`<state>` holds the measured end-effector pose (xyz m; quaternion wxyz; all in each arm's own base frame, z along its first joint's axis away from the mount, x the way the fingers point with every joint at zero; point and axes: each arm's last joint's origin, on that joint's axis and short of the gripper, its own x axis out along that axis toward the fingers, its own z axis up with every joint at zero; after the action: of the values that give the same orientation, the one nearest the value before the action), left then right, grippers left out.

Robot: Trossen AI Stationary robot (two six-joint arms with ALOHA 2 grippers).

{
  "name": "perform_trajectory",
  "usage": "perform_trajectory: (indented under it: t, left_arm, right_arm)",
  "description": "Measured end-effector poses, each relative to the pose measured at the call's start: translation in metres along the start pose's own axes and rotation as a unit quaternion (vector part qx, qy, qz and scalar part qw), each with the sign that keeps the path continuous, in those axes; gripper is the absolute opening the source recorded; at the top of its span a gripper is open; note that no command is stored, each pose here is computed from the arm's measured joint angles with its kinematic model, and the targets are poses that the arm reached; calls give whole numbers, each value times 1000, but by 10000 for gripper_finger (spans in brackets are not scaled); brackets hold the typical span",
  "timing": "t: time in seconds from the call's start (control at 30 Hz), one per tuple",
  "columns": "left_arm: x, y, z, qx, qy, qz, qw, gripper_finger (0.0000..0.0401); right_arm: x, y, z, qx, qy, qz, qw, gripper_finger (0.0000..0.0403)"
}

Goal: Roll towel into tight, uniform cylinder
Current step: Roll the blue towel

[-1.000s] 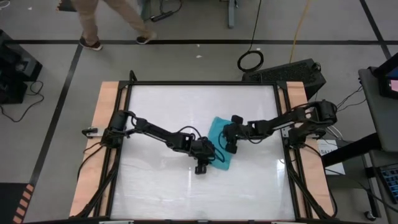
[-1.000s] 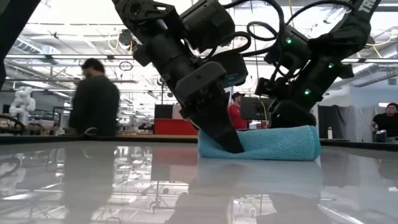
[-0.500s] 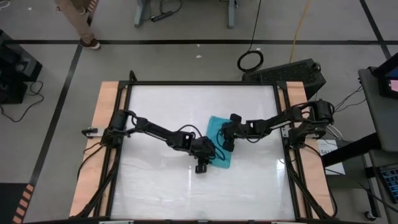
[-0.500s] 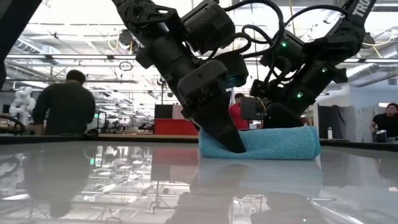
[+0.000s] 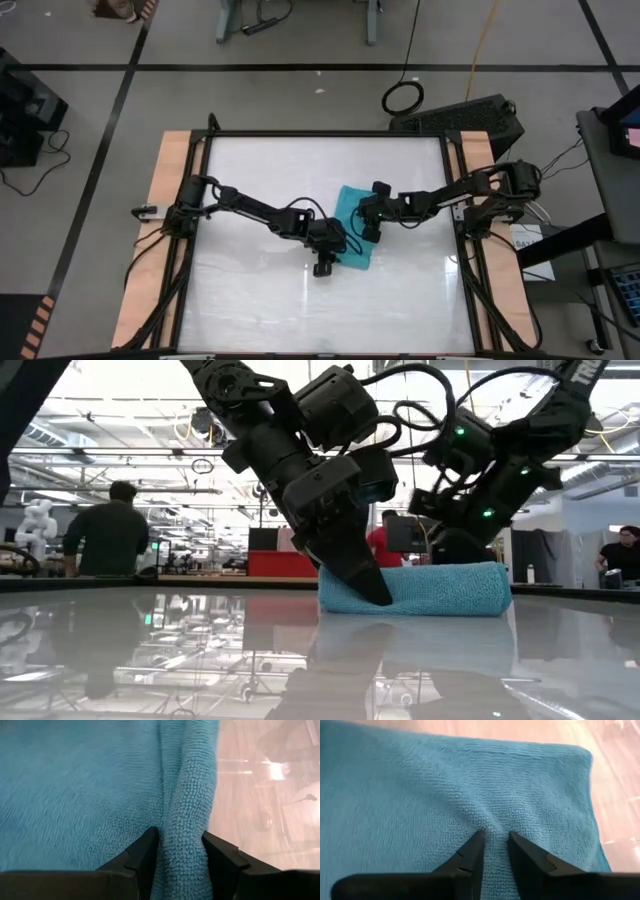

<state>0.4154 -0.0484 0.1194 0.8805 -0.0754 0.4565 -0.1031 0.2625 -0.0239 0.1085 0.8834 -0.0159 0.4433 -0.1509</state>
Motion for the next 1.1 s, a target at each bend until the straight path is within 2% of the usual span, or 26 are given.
perform_trajectory:
  t: [0.27, 0.33, 0.5, 0.67, 0.9, 1.1]
  left_arm:
    - [-2, 7, 1, -9, 2, -16, 1000, 145]
    - [-2, 9, 1, -15, 2, -19, 1000, 145]
    - [-3, 13, 1, -19, 2, -32, 999, 145]
    - [-4, 16, 2, -28, 2, -42, 999, 145]
    - [-4, 17, 2, -29, 2, -53, 998, 145]
    - [-4, 16, 2, -29, 2, -57, 998, 145]
  right_arm:
    - [-43, 4, 13, -20, -47, 26, 998, 137]
    - [-54, 11, 13, -35, -56, 52, 996, 148]
    - [-77, 42, 14, -84, -101, 117, 984, 157]
    - [-91, 85, 8, -147, -145, 171, 963, 163]
    - [-81, 127, -17, -212, -142, 134, 958, 200]
    - [-65, 141, -31, -228, -139, 77, 961, 208]
